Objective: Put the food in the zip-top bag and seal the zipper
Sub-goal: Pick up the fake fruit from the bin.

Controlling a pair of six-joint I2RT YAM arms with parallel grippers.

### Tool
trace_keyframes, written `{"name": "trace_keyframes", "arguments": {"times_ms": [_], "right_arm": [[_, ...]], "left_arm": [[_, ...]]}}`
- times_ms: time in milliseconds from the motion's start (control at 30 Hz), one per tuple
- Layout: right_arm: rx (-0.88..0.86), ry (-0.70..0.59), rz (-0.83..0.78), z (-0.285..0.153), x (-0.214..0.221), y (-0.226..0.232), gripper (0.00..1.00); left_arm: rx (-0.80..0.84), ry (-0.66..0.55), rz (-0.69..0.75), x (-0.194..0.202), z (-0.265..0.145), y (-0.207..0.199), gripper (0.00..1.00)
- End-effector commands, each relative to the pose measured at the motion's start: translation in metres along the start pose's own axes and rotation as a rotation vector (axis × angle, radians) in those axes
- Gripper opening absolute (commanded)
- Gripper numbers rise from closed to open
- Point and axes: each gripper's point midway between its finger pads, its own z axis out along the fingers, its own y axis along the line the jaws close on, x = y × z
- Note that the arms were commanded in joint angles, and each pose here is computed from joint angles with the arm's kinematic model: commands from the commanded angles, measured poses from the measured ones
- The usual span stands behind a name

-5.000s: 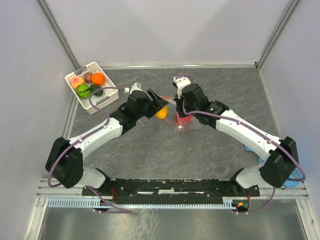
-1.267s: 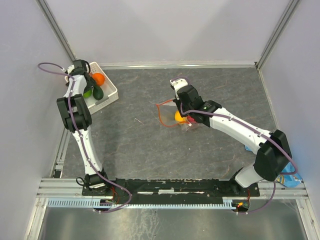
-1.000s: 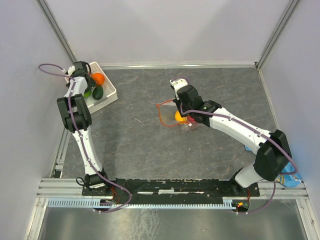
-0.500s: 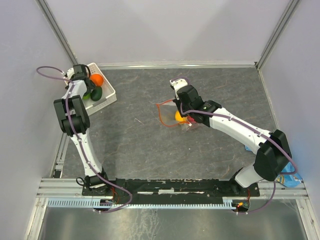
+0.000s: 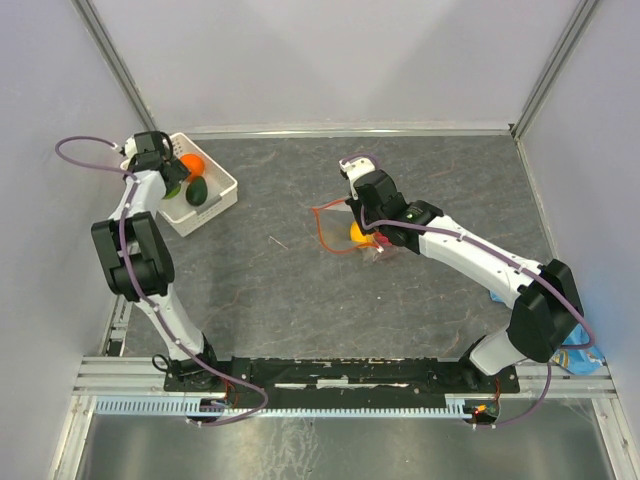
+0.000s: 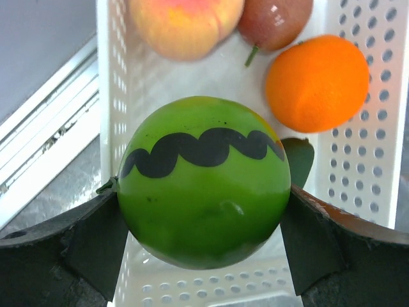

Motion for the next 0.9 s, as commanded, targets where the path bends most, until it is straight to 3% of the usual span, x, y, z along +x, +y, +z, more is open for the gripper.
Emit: {"name": "trace_keyframes", "arguments": {"times_ms": [0, 267, 533, 867], "right_arm": [[-0.007, -0.069, 0.022, -0.006, -0.022, -0.001, 0.02], [-0.044, -0.082, 0.040, -0.008, -0.024, 0.005, 0.02], [-0.044, -0.082, 0.044, -0.009, -0.023, 0.005, 0.02], [-0.044, -0.090, 0.047, -0.010, -0.025, 0.004, 0.02]], "left_arm": [[0.127, -0.071, -0.048, -0.022, -0.045, -0.016, 0.72], [0.204, -0.102, -0.068, -0.015, -0.079, -0.011, 0.71], [0.250, 0.032, -0.079, 0.029, -0.063, -0.017, 0.70], [0.447, 0.038, -0.064, 0.034, -0.122, -0.046, 0.70]]}}
